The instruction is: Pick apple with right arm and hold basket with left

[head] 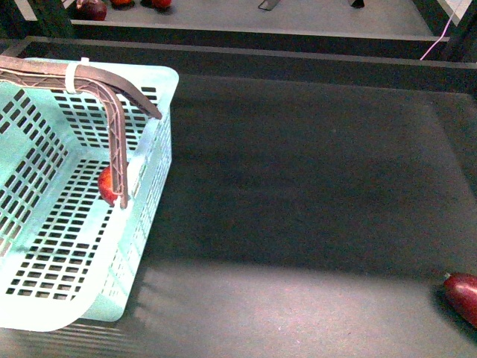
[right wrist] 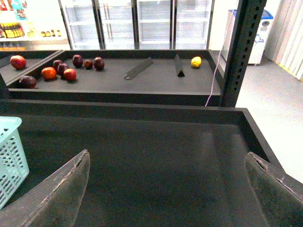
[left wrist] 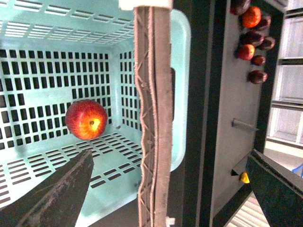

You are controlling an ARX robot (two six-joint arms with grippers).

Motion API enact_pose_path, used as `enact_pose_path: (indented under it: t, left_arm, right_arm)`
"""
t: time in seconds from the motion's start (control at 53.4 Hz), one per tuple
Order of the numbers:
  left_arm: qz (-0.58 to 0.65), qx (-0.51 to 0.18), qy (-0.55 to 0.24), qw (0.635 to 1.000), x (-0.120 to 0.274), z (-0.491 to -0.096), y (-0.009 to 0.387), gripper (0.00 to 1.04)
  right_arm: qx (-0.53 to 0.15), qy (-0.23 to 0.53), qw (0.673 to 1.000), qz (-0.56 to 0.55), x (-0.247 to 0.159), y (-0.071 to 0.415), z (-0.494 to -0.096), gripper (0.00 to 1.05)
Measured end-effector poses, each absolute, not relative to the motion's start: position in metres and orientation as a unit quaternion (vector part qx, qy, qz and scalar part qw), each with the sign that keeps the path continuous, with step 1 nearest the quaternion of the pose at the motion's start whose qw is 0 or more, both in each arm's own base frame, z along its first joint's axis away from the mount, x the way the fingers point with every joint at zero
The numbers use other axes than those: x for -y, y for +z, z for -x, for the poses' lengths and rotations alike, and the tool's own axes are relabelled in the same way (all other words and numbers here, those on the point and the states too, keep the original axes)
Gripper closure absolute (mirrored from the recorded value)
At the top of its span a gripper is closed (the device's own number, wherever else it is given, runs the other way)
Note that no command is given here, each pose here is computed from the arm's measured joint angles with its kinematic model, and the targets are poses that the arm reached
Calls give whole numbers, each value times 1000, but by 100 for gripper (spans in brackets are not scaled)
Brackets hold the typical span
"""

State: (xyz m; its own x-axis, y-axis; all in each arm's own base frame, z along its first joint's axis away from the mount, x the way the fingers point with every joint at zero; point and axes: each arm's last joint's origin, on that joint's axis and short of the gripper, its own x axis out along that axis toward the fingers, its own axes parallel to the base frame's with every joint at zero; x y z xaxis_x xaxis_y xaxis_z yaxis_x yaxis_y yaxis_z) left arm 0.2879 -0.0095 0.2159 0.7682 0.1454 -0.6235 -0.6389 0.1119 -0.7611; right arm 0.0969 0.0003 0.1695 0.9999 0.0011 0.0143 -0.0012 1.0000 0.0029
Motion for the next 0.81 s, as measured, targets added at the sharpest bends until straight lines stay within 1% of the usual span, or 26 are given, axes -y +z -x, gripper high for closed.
enact_pose_path:
  t: [0.112, 0.15, 0.169, 0.187, 0.206, 0.243, 0.281, 0.318, 0.356, 0.393, 0.468, 0.506, 0.543, 0.562, 0.599, 0.805]
  left_arm:
    - [609, -169, 252, 733, 14, -272, 239, 7]
    - [607, -156, 232, 743, 19, -268, 248, 7]
    - [591, -152, 197, 768, 22, -266, 251, 10]
    - [562, -130, 134, 806, 27, -263, 254, 15]
    - [548, -120, 116, 820, 29, -261, 255, 17]
    - [476, -79, 63, 873, 37, -254, 257, 24]
    - [407, -47, 24, 912, 41, -246, 257, 31]
    - [302, -15, -6, 953, 42, -237, 255, 40]
    - [199, 4, -8, 980, 38, -228, 251, 49]
    - [152, 7, -5, 988, 35, -223, 247, 55]
    - [57, -2, -3, 998, 27, -208, 228, 74]
    - [37, -6, -3, 999, 24, -201, 221, 83]
    - [28, -8, -2, 1000, 22, -196, 216, 91]
    - [25, -8, -2, 1000, 21, -195, 215, 92]
    - [19, -7, -1, 1000, 19, -189, 211, 101]
    - [9, -2, -4, 1000, 12, -170, 198, 101]
  right_arm:
    - [7, 1, 1000, -1, 0, 170, -97, 9]
    - [7, 1, 1000, -1, 0, 170, -97, 9]
    - [7, 1, 1000, -1, 0, 170, -97, 9]
    - [7, 1, 1000, -1, 0, 170, -97, 9]
    - [7, 1, 1000, -1, 0, 170, -97, 9]
    - [7, 0, 1000, -1, 0, 170, -97, 9]
    - [7, 1, 1000, -1, 0, 170, -97, 9]
    - [7, 1, 1000, -1, 0, 170, -97, 9]
    - [7, 0, 1000, -1, 0, 170, -97, 9]
    - [7, 0, 1000, -1, 0, 170, -97, 9]
    - [7, 1, 1000, -1, 0, 170, -97, 9]
    - [7, 1, 1000, -1, 0, 170, -97, 9]
    - [7, 1, 1000, -1, 0, 170, -97, 9]
    - [7, 1, 1000, -1, 0, 170, -97, 9]
    - [7, 1, 1000, -1, 0, 170, -97, 9]
    - [7, 1, 1000, -1, 0, 170, -97, 9]
